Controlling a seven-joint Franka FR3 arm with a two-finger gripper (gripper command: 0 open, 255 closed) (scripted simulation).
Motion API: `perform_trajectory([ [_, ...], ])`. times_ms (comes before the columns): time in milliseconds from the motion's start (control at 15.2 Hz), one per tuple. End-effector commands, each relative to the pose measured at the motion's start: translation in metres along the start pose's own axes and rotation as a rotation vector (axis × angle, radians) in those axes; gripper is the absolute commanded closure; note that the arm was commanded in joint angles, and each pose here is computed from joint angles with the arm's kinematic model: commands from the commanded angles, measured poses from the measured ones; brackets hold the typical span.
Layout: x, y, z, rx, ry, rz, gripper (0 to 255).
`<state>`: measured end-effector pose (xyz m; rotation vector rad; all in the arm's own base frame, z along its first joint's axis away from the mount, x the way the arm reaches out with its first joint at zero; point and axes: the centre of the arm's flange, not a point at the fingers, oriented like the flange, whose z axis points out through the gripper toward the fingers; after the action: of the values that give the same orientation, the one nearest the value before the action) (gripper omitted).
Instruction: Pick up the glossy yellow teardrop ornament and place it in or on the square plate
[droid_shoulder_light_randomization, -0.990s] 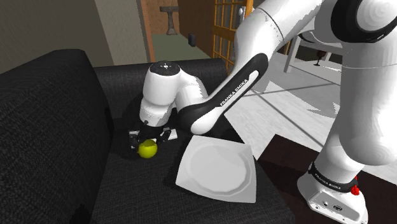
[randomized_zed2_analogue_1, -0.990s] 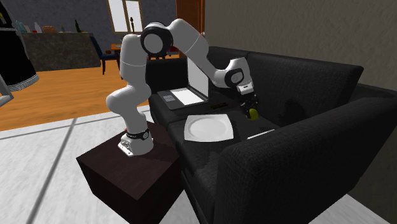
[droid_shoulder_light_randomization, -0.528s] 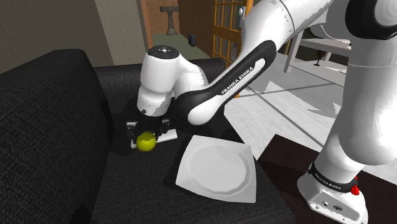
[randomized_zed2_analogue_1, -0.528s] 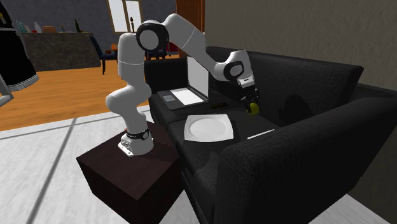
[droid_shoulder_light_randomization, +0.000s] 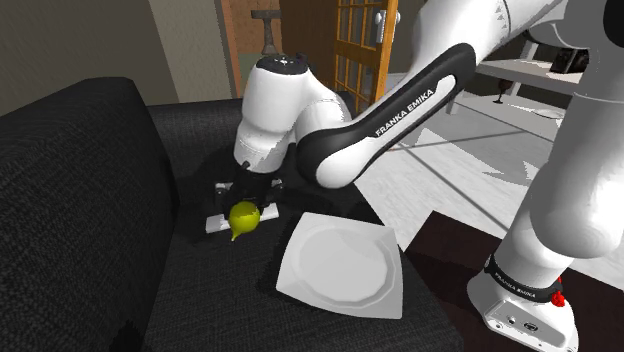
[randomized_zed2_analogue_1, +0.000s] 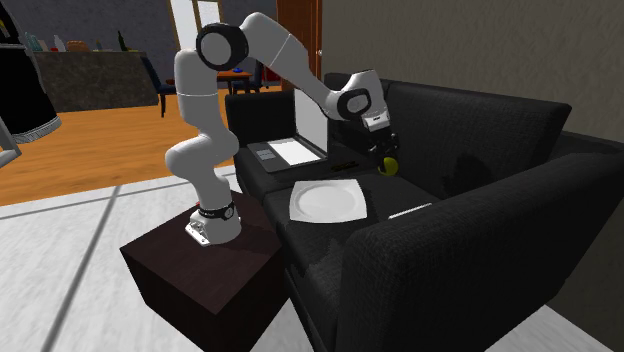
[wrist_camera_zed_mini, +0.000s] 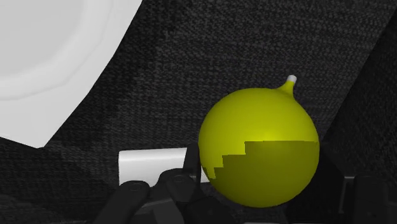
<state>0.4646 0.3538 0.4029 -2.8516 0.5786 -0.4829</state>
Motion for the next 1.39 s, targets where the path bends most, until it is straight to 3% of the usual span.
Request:
perform_trajectory([
  [0, -0.012, 0.021, -0.010, 0.000, 0.000, 0.002, 255],
  [1056, -0.111, 0.197, -0.096, 0.000, 0.000, 0.002, 255],
  [1320, -0.117, 0.202, -0.076, 0.000, 0.000, 0.002, 255],
])
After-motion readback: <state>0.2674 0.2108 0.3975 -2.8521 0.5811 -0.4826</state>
